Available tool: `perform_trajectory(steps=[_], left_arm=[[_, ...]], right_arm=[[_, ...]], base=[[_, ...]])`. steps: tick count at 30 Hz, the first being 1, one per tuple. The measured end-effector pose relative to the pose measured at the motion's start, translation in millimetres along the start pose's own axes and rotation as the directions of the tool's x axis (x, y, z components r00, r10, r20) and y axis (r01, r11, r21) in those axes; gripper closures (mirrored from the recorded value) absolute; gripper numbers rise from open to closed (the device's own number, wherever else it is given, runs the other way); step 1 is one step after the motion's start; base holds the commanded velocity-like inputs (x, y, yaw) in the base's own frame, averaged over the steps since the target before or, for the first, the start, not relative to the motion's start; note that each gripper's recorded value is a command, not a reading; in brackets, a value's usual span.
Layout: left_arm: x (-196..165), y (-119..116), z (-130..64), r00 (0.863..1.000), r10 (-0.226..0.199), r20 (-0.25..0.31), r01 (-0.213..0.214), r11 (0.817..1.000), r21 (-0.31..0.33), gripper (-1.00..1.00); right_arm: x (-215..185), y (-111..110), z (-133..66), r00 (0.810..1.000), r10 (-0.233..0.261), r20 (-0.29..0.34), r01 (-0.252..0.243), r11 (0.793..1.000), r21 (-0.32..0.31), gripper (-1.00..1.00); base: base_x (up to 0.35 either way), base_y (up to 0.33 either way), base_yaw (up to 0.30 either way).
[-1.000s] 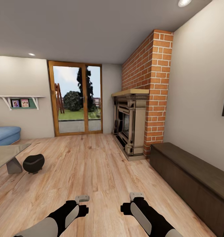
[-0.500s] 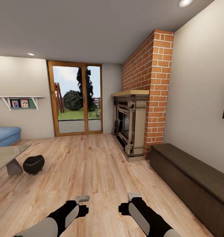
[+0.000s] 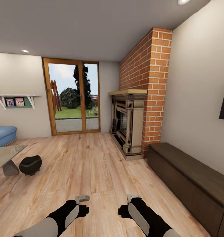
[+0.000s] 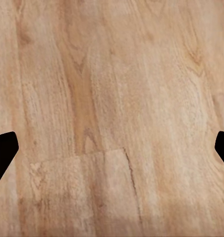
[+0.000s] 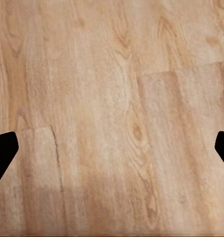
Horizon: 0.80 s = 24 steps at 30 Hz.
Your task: Place each of the two pumpkins and all three candles from the living room inside a cabinet in the living room (use any cabinet), then make sure every cabinet is closed, and position the cauldron so it is next to a table in the living room.
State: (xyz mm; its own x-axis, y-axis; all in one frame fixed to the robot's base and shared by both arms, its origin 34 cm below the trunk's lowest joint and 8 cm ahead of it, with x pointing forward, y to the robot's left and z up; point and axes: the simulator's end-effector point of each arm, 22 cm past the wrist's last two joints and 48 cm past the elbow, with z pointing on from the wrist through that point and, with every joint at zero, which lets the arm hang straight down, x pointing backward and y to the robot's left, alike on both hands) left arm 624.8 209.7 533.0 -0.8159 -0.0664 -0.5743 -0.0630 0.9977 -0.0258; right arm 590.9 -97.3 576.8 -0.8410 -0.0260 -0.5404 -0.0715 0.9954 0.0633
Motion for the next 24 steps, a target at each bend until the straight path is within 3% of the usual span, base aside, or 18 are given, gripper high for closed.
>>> perform_trajectory(steps=[24], left_arm=[[-18,-1,-22.7,0.999,0.001,-0.039,-0.001,1.0,-0.001,-1.0]], right_arm=[[-16,2,-23.6,0.998,-0.003,-0.055,0.003,1.0,-0.005,-1.0]], base=[[0.0,0.0,-0.088]])
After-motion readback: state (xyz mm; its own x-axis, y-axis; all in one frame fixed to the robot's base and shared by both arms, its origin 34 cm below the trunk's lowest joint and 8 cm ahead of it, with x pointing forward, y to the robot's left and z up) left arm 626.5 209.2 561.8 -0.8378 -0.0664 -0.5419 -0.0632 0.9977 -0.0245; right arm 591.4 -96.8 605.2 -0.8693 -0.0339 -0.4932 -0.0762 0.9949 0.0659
